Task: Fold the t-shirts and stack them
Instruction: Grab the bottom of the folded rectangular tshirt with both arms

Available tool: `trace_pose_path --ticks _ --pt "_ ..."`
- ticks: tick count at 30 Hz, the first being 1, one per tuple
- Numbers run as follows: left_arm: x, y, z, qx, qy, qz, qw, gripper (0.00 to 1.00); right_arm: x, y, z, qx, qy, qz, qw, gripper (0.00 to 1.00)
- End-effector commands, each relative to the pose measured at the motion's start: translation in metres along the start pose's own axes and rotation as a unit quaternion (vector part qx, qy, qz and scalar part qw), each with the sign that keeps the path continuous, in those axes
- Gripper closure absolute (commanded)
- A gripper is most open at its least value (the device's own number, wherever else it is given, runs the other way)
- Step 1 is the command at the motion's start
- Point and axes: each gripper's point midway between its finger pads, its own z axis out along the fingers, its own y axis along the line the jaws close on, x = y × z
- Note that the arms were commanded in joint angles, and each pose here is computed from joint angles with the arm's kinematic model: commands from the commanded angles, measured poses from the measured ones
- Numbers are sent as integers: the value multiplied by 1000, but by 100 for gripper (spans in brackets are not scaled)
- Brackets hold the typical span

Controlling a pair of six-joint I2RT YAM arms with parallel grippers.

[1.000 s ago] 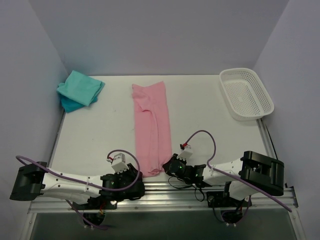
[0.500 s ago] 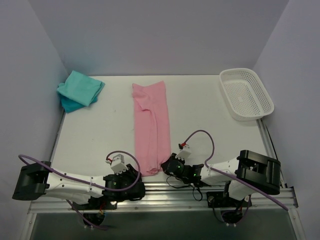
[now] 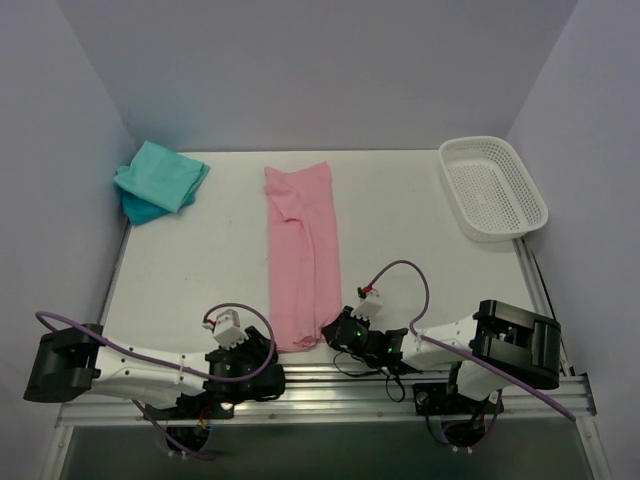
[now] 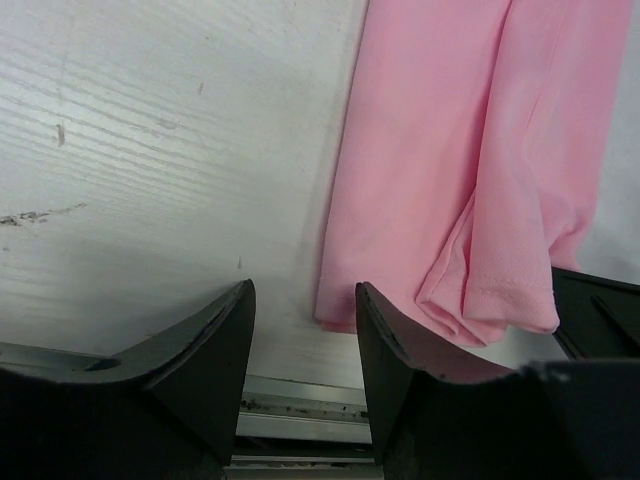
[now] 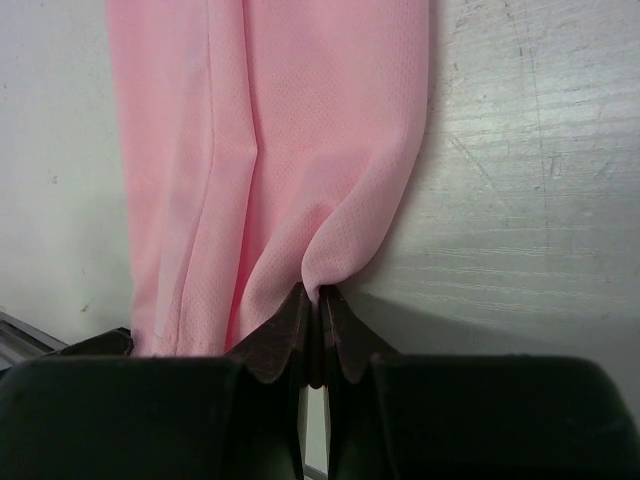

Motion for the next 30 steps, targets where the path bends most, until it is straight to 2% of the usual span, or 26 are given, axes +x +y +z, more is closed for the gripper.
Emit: trace_pose_path --ticks 1,6,8,12,14,15,16,17,23,27,29,30 --pt "11 -9 4 18 13 -6 1000 44 22 -85 -9 123 40 -82 988 100" --pt "14 -24 7 30 17 6 999 33 22 -87 -8 123 40 -81 988 100" --pt "17 -28 7 32 22 4 999 33 22 -87 -9 123 40 -81 988 100" --pt "24 -32 8 31 33 6 999 42 22 -89 -9 123 39 -80 988 100" --pt "26 -32 8 30 36 7 999 52 22 -90 -10 123 39 -78 989 100" --pt "27 -31 8 28 37 9 999 67 22 -90 -10 122 38 -78 989 100" --pt "28 -32 9 27 37 8 999 89 22 -90 -10 122 39 -78 989 100" --pt "28 -33 8 27 39 8 999 97 22 -90 -10 122 38 -77 989 100" --pt "11 -40 -6 14 27 31 999 98 17 -82 -18 112 33 -75 990 100" --pt "-12 -42 -22 17 20 36 999 98 3 -75 -43 120 12 -79 990 100" --pt "-18 -41 -26 23 20 34 999 98 -9 -61 -56 96 -7 -63 993 100" --pt "-21 -43 -29 33 22 29 999 98 -8 -70 -66 108 -4 -78 991 100"
